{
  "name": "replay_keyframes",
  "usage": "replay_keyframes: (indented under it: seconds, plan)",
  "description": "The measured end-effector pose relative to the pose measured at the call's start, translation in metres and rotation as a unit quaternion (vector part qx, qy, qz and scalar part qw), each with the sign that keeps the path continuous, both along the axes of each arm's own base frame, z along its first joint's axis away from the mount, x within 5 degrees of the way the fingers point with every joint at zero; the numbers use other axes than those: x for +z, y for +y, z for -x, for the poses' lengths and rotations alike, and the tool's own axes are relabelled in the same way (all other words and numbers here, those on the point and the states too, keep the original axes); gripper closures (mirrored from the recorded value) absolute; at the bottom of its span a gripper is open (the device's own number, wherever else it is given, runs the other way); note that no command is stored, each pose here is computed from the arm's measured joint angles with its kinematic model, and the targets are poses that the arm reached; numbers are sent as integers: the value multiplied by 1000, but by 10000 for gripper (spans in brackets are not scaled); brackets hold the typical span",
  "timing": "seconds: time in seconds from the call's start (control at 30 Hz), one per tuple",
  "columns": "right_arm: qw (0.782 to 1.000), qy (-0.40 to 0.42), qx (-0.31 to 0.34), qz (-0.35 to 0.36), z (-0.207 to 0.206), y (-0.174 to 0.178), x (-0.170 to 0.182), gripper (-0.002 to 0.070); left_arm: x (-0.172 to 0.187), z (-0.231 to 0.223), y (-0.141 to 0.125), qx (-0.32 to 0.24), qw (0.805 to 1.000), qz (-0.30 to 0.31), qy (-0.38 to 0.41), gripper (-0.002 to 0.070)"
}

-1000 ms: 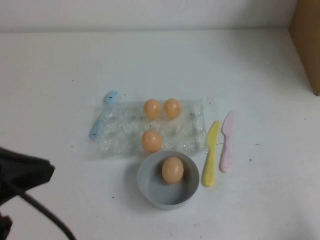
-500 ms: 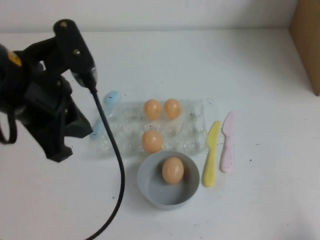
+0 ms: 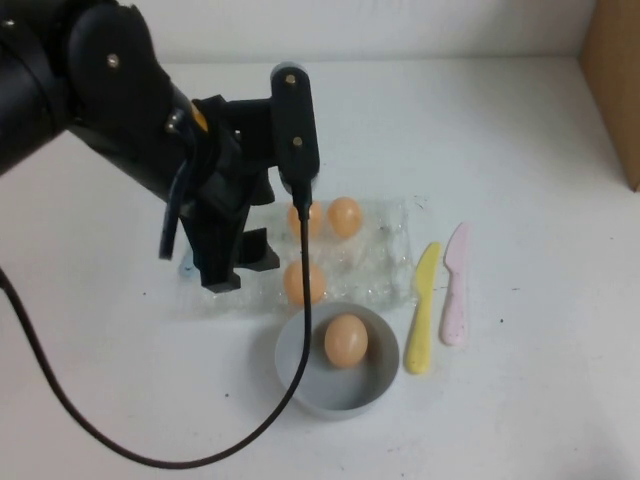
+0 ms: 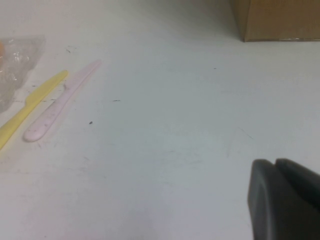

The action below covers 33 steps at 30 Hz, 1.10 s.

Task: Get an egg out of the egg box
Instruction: Pick up the egg from the plastic box

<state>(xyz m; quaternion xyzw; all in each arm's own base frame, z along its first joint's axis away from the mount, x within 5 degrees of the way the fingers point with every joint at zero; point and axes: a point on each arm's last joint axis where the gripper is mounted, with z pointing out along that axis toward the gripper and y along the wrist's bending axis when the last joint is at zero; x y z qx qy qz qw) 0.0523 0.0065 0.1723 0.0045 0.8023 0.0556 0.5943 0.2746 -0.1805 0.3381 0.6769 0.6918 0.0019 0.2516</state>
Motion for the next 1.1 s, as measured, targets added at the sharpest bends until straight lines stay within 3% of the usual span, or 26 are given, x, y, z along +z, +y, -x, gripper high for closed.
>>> replay_keyframes:
  seconds: [0.57, 1.1]
  plan:
    - [1000, 0, 0, 0, 0, 0, 0, 694, -71, -43, -33, -26, 999, -31, 8, 194]
    - [1000, 0, 0, 0, 0, 0, 0, 694, -97, -53, -43, -48, 998, -28, 18, 193]
